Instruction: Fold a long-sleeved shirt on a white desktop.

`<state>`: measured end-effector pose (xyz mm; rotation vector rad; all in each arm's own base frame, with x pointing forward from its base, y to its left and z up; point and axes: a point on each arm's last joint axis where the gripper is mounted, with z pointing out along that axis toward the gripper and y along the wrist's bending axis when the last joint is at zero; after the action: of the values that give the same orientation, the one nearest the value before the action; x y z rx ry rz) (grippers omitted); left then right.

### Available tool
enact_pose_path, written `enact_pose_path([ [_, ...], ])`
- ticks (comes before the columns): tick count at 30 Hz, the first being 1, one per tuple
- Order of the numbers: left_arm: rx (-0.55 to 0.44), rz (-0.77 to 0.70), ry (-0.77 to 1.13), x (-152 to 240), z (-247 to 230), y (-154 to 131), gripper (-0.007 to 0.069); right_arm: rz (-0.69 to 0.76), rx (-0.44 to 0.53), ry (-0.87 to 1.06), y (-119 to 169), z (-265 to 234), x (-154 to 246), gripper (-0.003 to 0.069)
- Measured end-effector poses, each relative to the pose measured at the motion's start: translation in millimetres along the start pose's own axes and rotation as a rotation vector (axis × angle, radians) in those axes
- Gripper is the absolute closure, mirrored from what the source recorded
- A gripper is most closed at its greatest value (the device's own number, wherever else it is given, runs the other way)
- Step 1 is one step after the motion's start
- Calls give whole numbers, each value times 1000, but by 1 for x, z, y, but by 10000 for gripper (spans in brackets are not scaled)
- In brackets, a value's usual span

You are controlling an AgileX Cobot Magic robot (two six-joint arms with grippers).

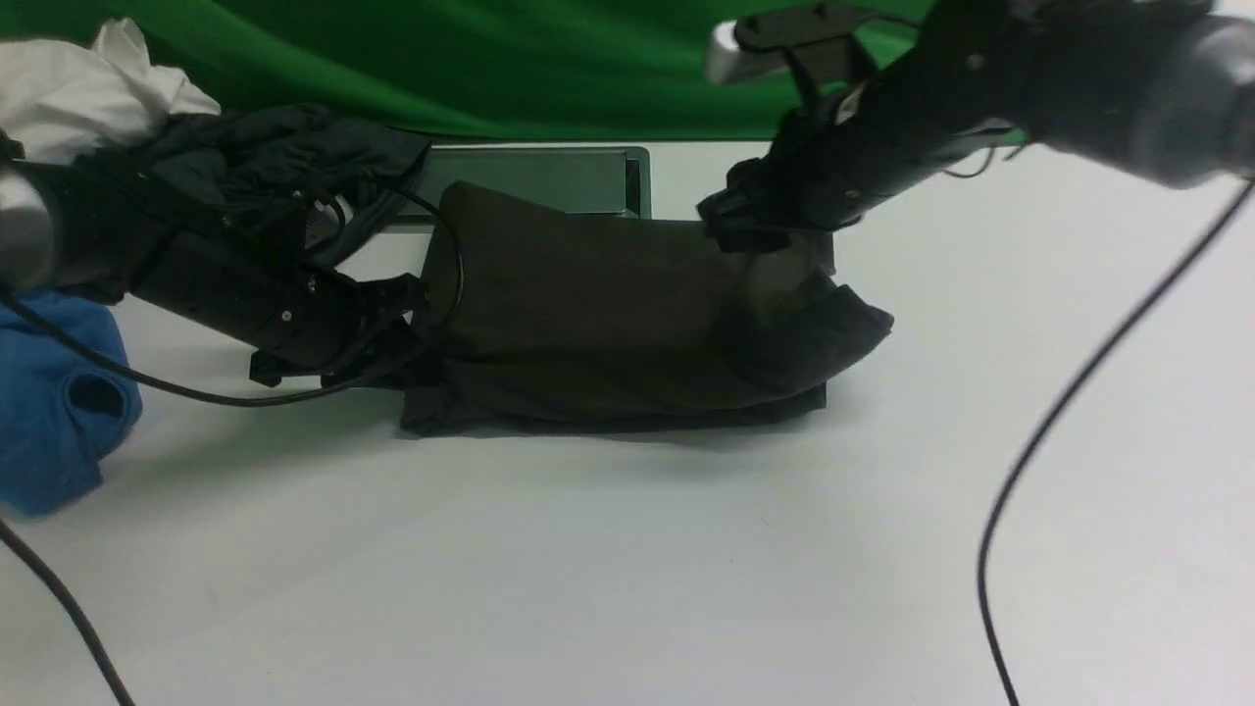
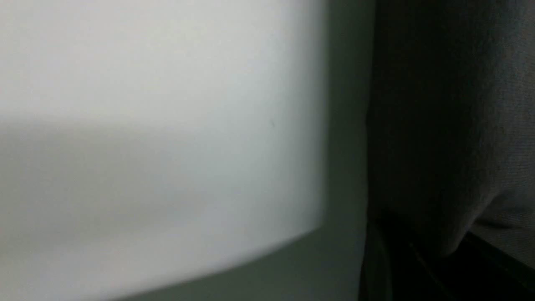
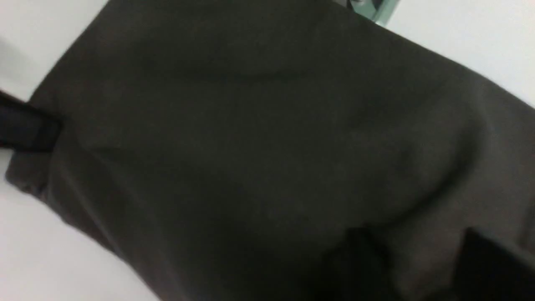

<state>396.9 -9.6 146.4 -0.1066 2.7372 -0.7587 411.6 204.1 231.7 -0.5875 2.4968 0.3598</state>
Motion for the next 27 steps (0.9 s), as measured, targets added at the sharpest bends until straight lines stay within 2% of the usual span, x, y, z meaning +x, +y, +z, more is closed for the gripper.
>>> enact_pose_path([
  [1,-2,2,0,0,0,0,548,4,-4,41,-1,9,5,538],
  [4,-3,3,-1,0,0,0,548,21,-17,195,-5,32,27,620],
  [9,-5,13,12,1,0,0,548,134,-2,302,-25,44,57,641],
  [12,1,22,30,3,0,-1,548,203,16,282,-43,32,59,641],
  [16,-6,30,31,3,0,0,548,225,59,250,-64,15,57,638],
  [19,-12,33,29,3,0,0,548,208,87,182,-72,0,49,619],
  [23,-18,44,30,3,-2,0,529,146,105,33,-68,-41,29,470],
  [24,-18,46,30,3,-2,0,526,142,106,26,-68,-43,28,462],
  [27,-46,80,31,3,-9,-2,456,110,110,-48,-61,-73,18,353],
])
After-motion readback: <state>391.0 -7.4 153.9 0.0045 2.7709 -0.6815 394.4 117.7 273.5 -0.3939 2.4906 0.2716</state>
